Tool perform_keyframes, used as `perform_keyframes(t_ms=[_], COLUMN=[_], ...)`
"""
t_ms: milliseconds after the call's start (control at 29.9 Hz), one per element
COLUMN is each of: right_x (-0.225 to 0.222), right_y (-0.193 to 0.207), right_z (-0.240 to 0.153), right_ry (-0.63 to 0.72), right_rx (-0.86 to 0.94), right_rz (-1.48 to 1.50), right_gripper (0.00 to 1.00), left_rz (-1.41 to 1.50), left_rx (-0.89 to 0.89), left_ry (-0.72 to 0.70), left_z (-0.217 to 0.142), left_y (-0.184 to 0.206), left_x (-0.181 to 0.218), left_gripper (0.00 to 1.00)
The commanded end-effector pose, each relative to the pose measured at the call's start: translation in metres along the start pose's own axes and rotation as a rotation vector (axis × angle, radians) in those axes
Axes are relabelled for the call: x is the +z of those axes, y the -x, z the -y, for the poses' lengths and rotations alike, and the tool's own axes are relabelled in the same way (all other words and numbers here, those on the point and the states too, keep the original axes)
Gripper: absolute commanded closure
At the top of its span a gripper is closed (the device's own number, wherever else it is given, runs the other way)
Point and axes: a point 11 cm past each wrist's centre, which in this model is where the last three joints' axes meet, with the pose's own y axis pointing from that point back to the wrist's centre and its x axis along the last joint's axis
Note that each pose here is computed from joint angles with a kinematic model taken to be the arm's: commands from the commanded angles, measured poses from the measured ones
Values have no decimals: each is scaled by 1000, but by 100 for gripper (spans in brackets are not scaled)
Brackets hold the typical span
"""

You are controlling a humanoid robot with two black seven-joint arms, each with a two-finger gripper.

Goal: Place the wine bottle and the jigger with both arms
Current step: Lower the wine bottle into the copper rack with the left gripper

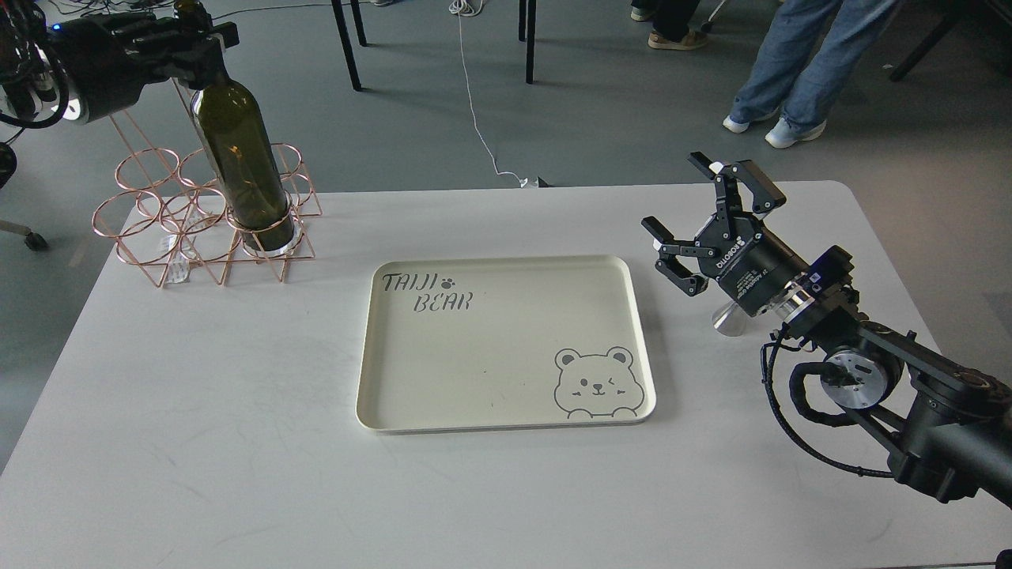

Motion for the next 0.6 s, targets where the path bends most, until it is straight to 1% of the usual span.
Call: perform_keyframes(t_ms=[0,134,234,267,468,568], right_x=[3,5,5,5,4,4], right_y=[0,0,0,-1,-1,-1], right_z=[-2,-4,-4,-4,-4,-4], right_ry=[9,11,11,10,6,6], right_rx=[0,3,3,3,6,6], right_rz=[-4,0,0,0,1,1], right_gripper=[1,1,1,1,1,1], left_rz=[-7,-8,-9,-10,-29,-27], left_rx=[-15,-13,-15,-17,-49,-48], left_ry=[-2,-2,-2,-3,-9,-10], left_z=[-1,-1,-1,-1,-3,-4], left_y=[10,13,14,15,34,36], left_x=[-1,-1,-1,-2,-4,-4], left_gripper=[84,84,77,77,76,76])
